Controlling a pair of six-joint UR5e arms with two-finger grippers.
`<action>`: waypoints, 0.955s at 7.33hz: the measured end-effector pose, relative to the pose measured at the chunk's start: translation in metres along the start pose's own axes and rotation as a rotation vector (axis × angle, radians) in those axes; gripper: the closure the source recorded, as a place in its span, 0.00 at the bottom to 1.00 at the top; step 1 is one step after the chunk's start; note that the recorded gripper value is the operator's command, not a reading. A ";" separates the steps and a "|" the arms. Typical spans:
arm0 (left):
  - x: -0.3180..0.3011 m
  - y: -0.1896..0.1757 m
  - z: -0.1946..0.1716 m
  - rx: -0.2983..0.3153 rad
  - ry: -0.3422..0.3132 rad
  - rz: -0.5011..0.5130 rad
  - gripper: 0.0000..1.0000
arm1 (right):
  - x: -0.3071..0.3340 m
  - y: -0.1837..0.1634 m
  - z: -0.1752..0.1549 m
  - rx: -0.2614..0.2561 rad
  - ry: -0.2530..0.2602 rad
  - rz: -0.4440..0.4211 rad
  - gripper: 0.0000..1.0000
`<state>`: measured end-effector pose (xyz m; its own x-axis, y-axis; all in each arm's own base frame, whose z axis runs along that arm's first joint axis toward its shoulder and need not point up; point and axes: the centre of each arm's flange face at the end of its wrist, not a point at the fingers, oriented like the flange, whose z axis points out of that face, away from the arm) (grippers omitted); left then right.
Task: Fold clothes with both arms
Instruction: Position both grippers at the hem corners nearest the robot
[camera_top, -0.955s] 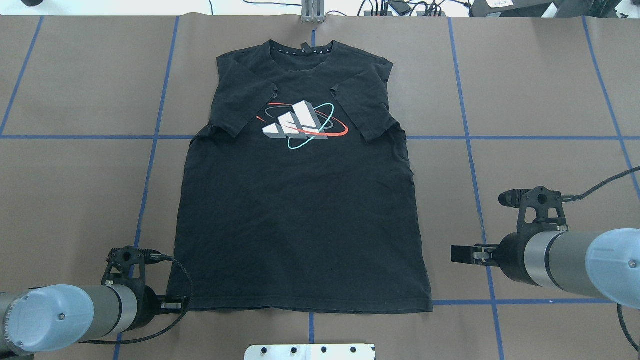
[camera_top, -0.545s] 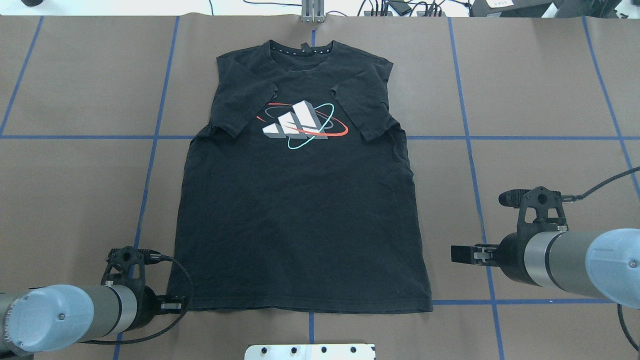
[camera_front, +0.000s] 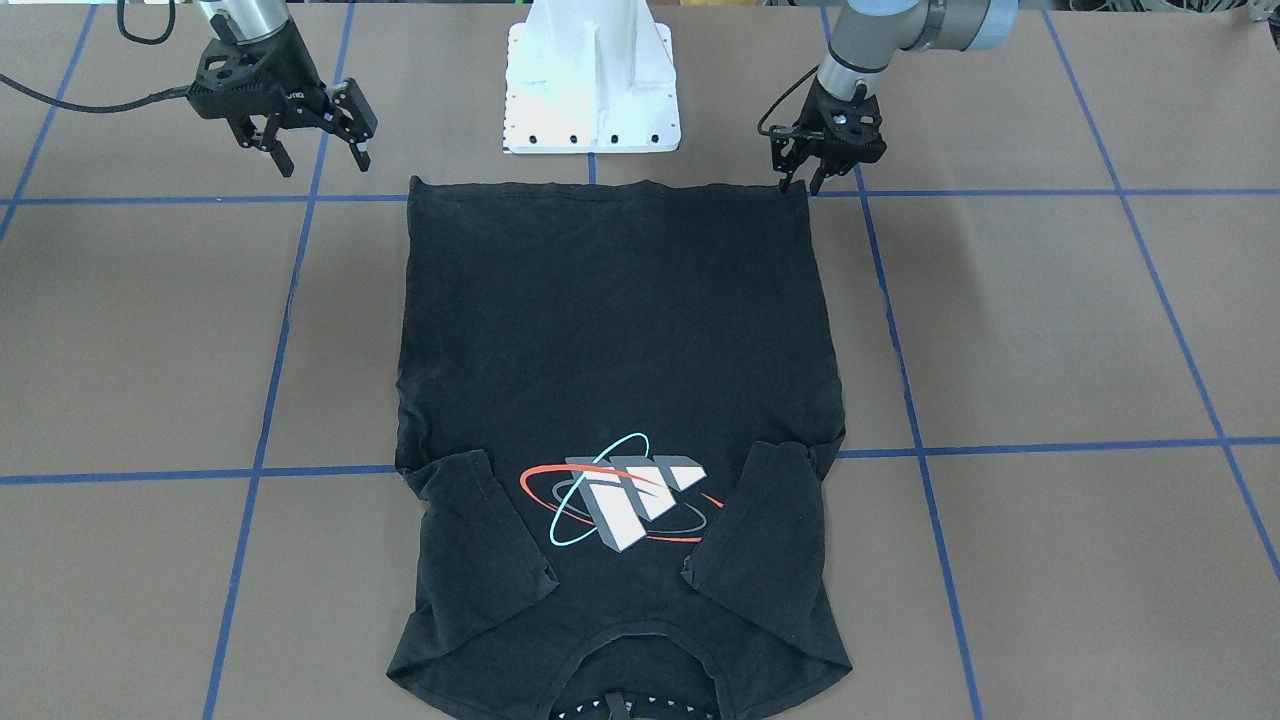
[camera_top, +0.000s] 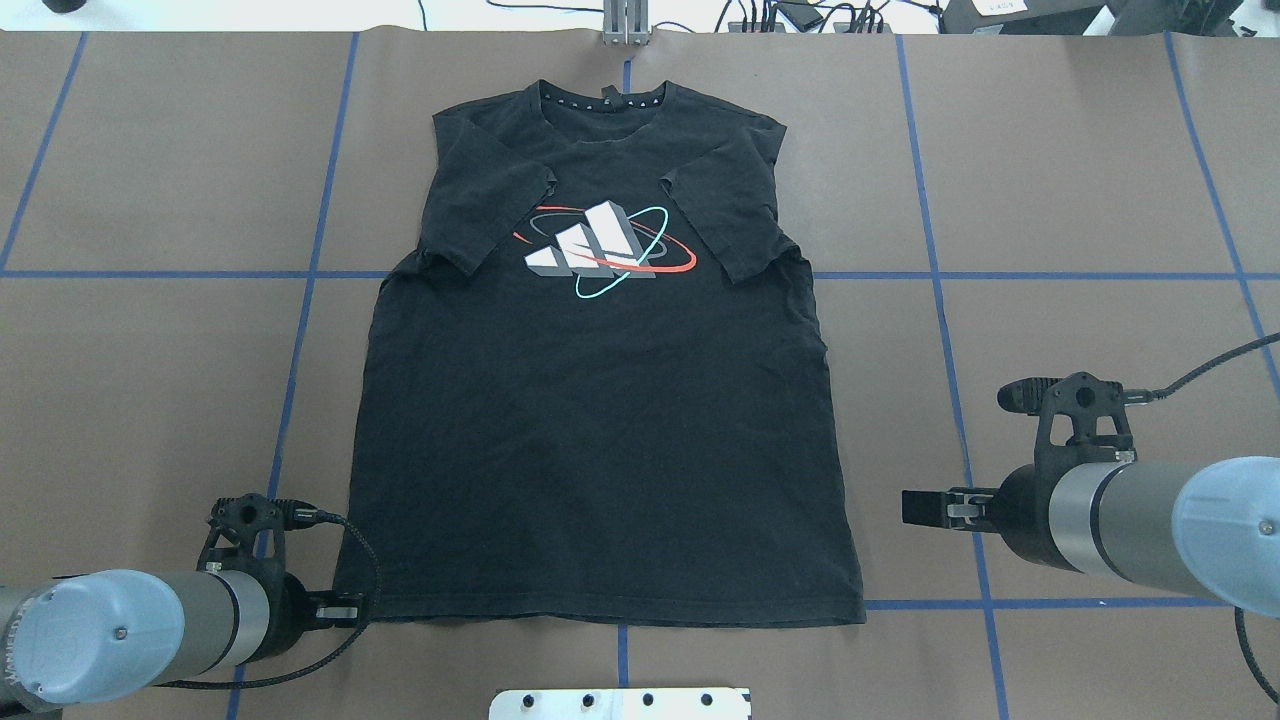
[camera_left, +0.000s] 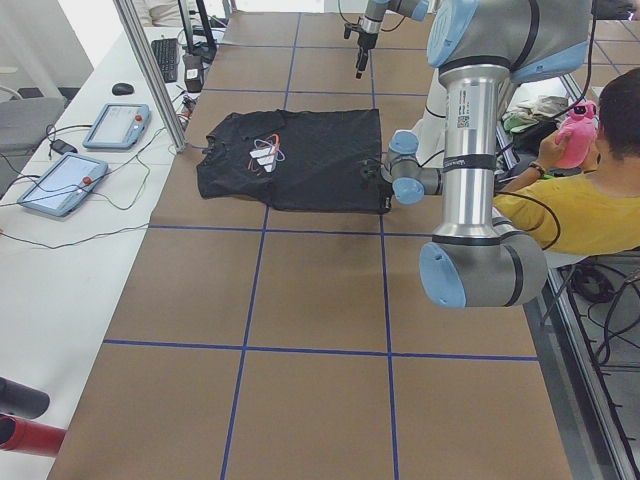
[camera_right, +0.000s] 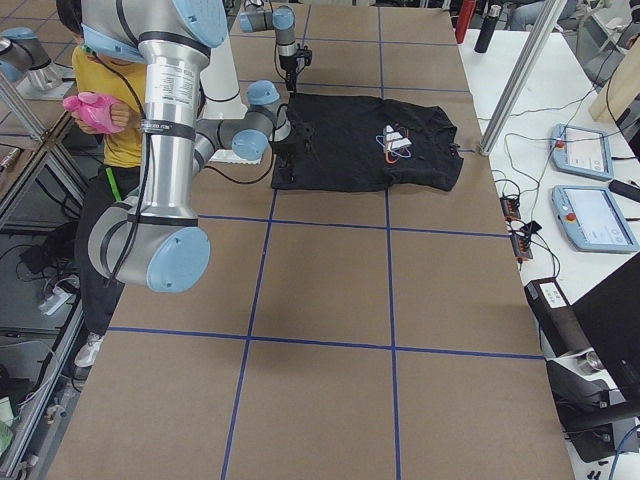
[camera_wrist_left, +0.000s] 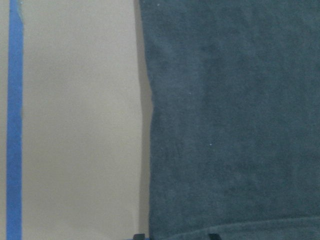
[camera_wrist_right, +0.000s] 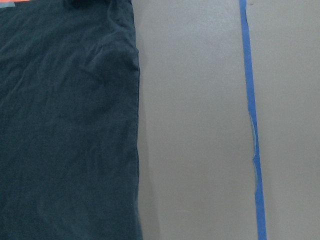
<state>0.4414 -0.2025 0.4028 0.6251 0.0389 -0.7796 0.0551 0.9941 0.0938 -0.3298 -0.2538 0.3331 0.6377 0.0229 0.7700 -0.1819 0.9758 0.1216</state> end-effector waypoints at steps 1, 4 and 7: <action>-0.001 0.000 0.000 -0.001 -0.001 0.000 0.58 | 0.000 0.000 0.000 0.000 0.000 0.000 0.00; 0.000 0.002 0.000 -0.016 0.003 0.000 0.62 | 0.001 0.000 0.000 0.000 0.002 0.000 0.00; 0.001 0.007 0.000 -0.037 0.007 0.006 0.79 | 0.002 0.000 0.001 -0.001 0.005 0.001 0.00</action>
<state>0.4430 -0.1951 0.4026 0.6200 0.0453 -0.7833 0.0225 0.9969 0.0754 -0.3294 -0.2538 0.3351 0.6413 0.0245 0.7669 -0.1818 0.9759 0.1208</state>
